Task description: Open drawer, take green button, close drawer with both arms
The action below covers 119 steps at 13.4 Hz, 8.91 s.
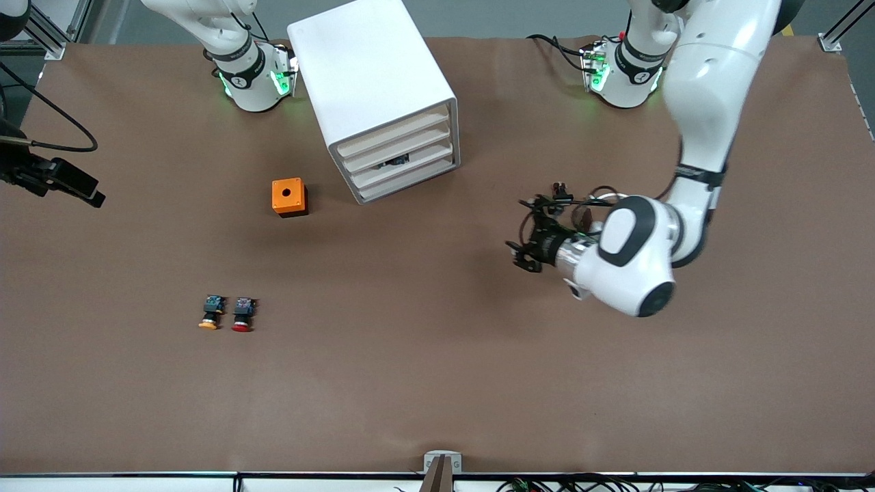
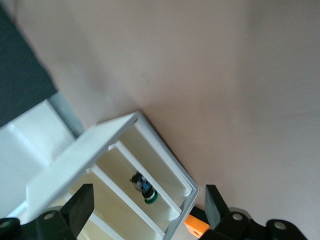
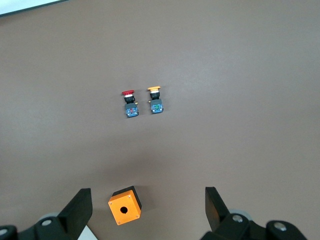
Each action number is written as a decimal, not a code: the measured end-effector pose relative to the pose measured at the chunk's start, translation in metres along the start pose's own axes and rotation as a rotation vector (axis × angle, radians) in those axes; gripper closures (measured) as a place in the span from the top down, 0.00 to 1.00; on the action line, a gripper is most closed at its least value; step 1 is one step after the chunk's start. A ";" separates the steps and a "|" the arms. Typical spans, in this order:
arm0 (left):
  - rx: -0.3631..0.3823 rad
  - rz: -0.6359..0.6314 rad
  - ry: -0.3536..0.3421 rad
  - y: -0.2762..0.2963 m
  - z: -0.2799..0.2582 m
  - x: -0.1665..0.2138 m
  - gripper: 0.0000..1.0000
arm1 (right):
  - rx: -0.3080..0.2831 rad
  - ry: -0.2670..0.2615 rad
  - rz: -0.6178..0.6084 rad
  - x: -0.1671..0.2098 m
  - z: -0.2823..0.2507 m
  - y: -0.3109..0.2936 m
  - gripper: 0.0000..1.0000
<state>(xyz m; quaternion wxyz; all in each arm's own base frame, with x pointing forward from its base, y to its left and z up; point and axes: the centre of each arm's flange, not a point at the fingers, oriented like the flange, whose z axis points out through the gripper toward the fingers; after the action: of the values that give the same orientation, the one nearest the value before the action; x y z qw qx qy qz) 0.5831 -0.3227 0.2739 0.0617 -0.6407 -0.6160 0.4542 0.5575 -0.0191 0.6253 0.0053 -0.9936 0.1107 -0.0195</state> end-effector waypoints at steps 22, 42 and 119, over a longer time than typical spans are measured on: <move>0.349 -0.616 0.113 0.011 0.273 -0.053 0.09 | -0.005 -0.024 -0.008 -0.001 0.005 0.006 1.00; -0.081 -0.437 -0.047 0.081 0.006 0.043 1.00 | 0.028 -0.069 0.037 0.006 0.040 -0.002 1.00; -0.233 0.787 0.698 -0.002 0.239 -0.153 1.00 | 0.001 -0.124 -0.024 0.044 0.306 -0.207 0.43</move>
<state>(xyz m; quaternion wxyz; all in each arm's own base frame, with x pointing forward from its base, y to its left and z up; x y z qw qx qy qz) 0.4506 -0.5659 0.2142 0.0162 -0.9385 -0.3186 0.1318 0.6585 0.1749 0.3245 0.0124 -0.9942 0.0982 0.0420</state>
